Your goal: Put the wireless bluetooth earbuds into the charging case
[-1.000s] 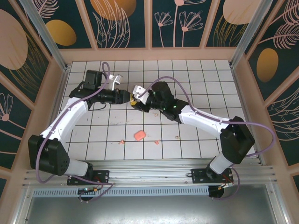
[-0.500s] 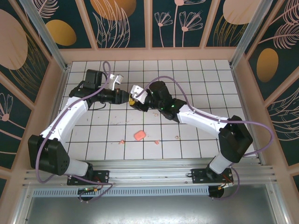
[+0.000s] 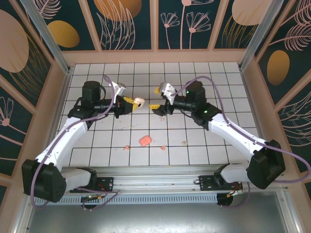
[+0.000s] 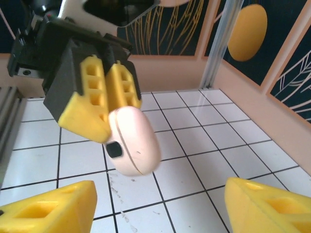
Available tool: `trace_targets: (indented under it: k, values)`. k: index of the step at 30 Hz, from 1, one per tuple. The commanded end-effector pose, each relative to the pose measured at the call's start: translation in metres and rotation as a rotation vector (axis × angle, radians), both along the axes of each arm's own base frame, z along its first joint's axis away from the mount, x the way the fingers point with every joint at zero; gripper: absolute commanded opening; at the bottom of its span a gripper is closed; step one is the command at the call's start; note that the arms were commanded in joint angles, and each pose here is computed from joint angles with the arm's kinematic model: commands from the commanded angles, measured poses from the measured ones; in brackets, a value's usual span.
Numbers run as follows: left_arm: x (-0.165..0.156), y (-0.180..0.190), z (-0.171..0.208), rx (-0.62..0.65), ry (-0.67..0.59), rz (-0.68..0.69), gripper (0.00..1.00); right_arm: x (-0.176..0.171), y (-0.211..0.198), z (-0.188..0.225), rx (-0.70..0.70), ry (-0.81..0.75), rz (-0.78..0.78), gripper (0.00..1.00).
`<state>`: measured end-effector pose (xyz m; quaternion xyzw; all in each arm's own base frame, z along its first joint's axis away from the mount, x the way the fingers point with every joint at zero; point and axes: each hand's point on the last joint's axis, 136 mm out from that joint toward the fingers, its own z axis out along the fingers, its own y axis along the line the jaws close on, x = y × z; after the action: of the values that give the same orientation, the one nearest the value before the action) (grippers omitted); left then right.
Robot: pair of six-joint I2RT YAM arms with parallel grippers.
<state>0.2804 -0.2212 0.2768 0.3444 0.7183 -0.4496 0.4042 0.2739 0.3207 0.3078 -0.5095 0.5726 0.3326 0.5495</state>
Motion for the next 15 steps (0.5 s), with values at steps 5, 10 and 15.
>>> trace_targets:
  k: [5,10,15]
  values:
    - [-0.020,-0.007,0.024,-0.039,-0.285,-0.154,0.06,-0.036,0.006,0.015,-0.048,0.030,0.293,0.62]
    - [-0.029,-0.008,0.027,-0.063,-0.317,-0.196,0.06,-0.043,0.013,0.021,-0.065,0.053,0.405,0.59]
    - [-0.033,-0.009,0.036,-0.069,-0.369,-0.222,0.06,-0.044,0.024,0.015,-0.092,0.068,0.446,0.59]
